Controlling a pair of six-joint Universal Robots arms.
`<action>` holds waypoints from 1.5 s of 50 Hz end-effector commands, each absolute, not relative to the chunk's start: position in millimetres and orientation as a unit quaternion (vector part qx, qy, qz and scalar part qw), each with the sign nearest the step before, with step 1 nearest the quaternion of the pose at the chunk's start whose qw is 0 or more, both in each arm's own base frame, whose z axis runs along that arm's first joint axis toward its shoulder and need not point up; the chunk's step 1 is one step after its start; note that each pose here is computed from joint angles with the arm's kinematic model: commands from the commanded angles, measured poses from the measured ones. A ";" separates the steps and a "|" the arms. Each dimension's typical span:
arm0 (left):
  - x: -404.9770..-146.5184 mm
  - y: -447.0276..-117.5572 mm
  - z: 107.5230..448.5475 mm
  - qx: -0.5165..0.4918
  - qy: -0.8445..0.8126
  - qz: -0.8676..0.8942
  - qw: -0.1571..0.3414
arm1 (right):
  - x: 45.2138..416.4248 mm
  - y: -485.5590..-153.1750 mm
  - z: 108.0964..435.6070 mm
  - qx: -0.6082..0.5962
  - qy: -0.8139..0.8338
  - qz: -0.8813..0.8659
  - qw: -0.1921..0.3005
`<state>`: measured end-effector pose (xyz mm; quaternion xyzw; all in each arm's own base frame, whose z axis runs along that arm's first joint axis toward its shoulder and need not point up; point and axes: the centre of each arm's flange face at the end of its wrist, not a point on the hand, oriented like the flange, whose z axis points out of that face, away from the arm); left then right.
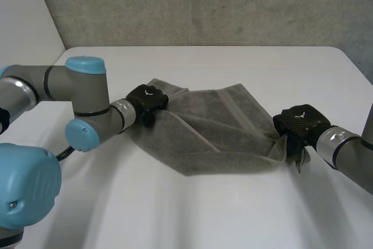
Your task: Fold the towel.
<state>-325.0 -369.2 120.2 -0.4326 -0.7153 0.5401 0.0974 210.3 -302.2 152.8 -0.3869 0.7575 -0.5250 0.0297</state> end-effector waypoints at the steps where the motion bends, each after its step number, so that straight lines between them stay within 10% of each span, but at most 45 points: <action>1: -321.1 -370.4 151.9 -0.410 -0.691 0.592 0.066 | 210.3 -302.2 152.3 -0.387 0.758 -0.524 0.030; 16: -307.8 -339.0 224.7 -0.384 -0.648 0.657 0.047 | 208.2 -306.7 164.6 -0.384 0.749 -0.538 0.035; 34: -225.8 -276.3 282.0 -0.318 -0.665 0.676 0.011 | 191.7 -270.9 329.0 -0.367 0.689 -0.620 0.077; 46: -185.0 -259.2 281.2 -0.232 -0.701 0.674 0.015 | 178.2 -257.5 357.7 -0.426 0.671 -0.607 -0.004; 75: -216.5 -358.4 333.1 -0.211 -0.596 0.775 0.003 | 241.3 -337.6 355.5 -0.400 0.552 -0.726 -0.088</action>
